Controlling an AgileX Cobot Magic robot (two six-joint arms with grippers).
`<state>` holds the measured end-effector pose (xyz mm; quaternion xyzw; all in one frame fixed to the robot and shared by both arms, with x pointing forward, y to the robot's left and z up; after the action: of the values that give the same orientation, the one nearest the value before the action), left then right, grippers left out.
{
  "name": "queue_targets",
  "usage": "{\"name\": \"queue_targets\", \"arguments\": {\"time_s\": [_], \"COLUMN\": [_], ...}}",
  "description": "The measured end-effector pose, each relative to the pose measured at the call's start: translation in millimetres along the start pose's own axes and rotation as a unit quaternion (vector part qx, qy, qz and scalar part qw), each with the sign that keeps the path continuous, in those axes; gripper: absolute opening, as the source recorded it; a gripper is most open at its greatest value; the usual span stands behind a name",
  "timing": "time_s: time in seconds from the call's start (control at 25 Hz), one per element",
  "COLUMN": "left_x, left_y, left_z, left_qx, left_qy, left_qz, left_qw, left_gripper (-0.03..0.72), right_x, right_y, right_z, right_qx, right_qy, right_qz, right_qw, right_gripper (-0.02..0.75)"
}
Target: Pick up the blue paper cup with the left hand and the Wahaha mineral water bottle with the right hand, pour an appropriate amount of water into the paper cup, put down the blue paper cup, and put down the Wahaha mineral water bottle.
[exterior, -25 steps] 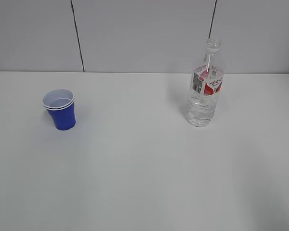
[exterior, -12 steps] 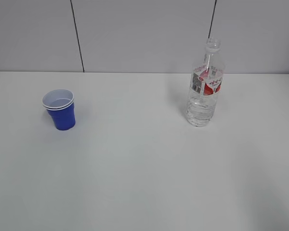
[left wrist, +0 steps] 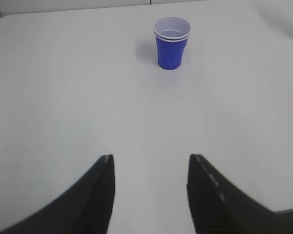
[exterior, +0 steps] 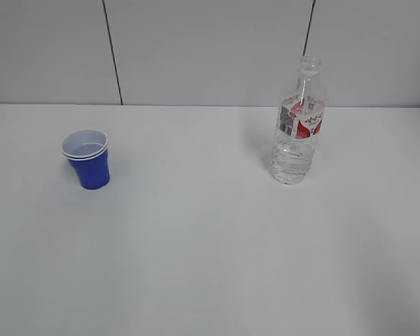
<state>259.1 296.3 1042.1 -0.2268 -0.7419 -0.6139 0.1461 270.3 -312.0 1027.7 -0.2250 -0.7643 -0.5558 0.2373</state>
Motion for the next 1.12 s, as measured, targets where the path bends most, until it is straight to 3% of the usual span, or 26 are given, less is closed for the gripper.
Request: {"name": "queue_targets", "arguments": {"time_s": [0.64,1.12], "left_x": [2.1,2.1], "left_y": [0.1,0.1], "left_z": [2.8,3.0], "left_qx": [0.036,0.039], "left_qy": [0.061,0.066], "left_qz": [-0.023,-0.024], "left_qw": [0.997,0.997], "left_gripper": [0.337,0.321], "right_x": [15.0,15.0], "right_y": [-8.4,-8.4], "right_z": [-0.2,-0.4], "right_qx": [-0.016,-0.015], "right_qy": [-0.026,-0.027], "right_qz": [-0.058,-0.058], "right_qw": [0.998,0.998], "right_gripper": [0.548,0.548]}}
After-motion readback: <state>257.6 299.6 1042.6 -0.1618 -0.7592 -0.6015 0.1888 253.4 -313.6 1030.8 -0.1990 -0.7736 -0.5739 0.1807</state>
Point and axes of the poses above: a point on each arm's last joint axis where the gripper is mounted, x pointing back along that axis away from the gripper, z along the wrist's bending axis when the last joint is at zero, y = z × x, the point moved 3 cm from there along -x, pointing out along that axis toward the gripper, and after that the axes turned 11 degrees about x, right-handed, at the moved point
